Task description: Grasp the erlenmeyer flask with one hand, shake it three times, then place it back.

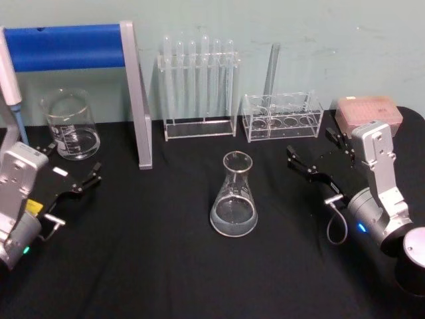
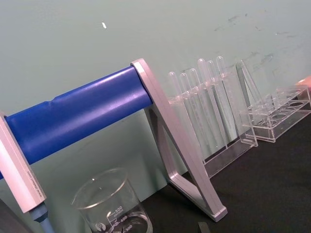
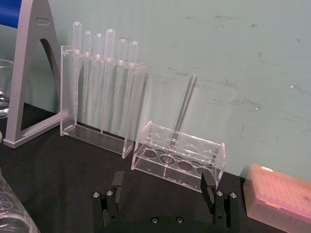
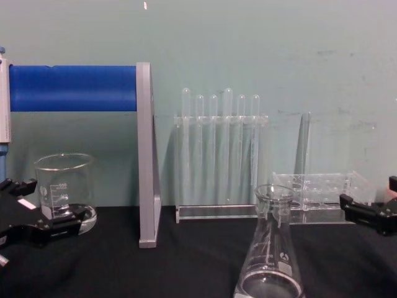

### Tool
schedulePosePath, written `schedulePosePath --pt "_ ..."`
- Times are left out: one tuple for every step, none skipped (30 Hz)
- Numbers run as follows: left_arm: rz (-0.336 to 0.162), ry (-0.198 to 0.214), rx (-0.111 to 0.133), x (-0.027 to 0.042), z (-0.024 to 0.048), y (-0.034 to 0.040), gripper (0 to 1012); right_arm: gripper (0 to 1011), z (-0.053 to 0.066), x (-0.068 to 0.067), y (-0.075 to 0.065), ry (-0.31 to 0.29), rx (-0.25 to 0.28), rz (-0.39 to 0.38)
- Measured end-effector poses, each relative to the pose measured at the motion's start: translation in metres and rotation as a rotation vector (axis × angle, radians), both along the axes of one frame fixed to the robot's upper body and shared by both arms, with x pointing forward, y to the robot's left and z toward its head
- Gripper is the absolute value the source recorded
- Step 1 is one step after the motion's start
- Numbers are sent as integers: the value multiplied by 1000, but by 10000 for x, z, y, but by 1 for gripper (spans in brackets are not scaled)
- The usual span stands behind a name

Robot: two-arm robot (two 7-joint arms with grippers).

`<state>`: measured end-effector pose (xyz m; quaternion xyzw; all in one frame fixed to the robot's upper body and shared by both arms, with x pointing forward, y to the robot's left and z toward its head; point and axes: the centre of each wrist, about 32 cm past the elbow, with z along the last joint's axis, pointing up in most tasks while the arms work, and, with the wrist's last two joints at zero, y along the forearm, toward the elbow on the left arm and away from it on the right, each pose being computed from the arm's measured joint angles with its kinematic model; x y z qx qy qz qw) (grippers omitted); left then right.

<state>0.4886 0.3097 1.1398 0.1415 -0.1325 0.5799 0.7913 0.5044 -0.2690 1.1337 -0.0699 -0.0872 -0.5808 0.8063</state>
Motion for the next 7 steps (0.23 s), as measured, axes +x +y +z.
schedulePosePath --pt "0 0 0 0 0 0 1001 1000 0 0 0 0 0 0" --pt "0 0 0 0 0 0 1001 1000 0 0 0 0 0 0" --pt "0 0 0 0 0 0 1001 1000 0 0 0 0 0 0" --pt "0 0 0 0 0 0 1001 1000 0 0 0 0 0 0" --pt "0 0 0 0 0 0 1001 1000 0 0 0 0 0 0" --pt "0 0 0 0 0 0 1001 1000 0 0 0 0 0 0" --pt "0 0 0 0 0 0 1001 1000 0 0 0 0 0 0"
